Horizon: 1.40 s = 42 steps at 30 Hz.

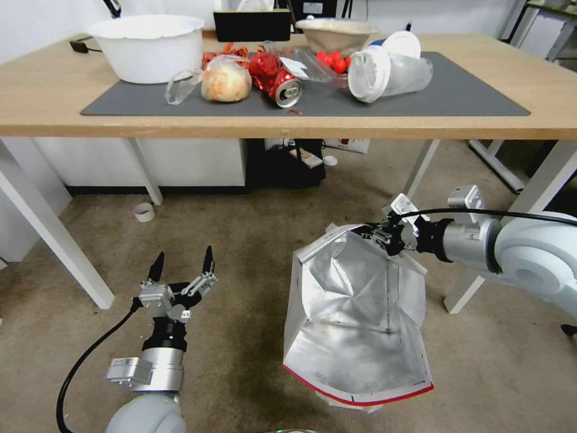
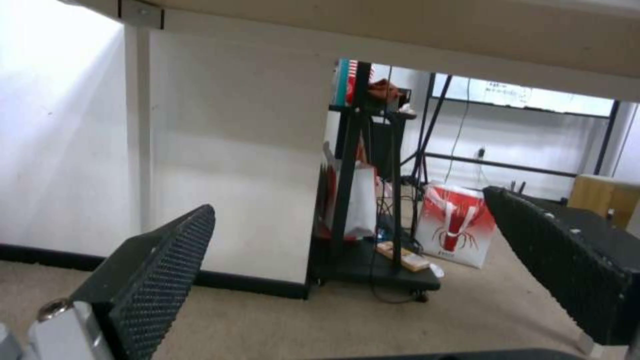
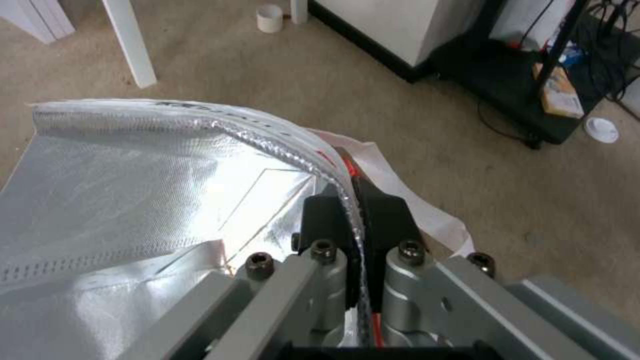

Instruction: Pick up the food delivery bag from the floor and place it on the table.

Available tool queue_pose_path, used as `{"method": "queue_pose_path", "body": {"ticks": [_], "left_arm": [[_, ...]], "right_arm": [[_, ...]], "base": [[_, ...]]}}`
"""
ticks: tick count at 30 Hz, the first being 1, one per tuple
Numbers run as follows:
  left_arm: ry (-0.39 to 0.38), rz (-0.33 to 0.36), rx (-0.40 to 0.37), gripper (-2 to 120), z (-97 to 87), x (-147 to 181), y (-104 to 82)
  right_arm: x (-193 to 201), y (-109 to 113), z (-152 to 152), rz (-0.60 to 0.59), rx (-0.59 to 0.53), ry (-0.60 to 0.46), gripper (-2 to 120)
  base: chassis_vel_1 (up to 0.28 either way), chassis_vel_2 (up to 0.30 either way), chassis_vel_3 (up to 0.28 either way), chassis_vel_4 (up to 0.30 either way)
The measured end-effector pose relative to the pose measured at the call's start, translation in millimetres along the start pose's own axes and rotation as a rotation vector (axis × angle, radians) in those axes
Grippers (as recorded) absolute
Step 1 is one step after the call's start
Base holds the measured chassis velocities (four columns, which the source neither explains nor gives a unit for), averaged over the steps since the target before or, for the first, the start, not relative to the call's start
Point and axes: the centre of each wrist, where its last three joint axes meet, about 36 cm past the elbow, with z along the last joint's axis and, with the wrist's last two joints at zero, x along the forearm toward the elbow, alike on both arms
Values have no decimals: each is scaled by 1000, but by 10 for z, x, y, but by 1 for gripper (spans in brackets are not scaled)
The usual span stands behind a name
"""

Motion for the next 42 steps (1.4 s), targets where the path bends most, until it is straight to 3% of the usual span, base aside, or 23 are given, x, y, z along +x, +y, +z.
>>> {"method": "queue_pose_path", "body": {"ticks": [42], "left_arm": [[17,-10,-3,100,10,21,20]], "right_arm": [[62,126,-77,-55,-34,-33,0]], "base": [[0,0,0,0]]}}
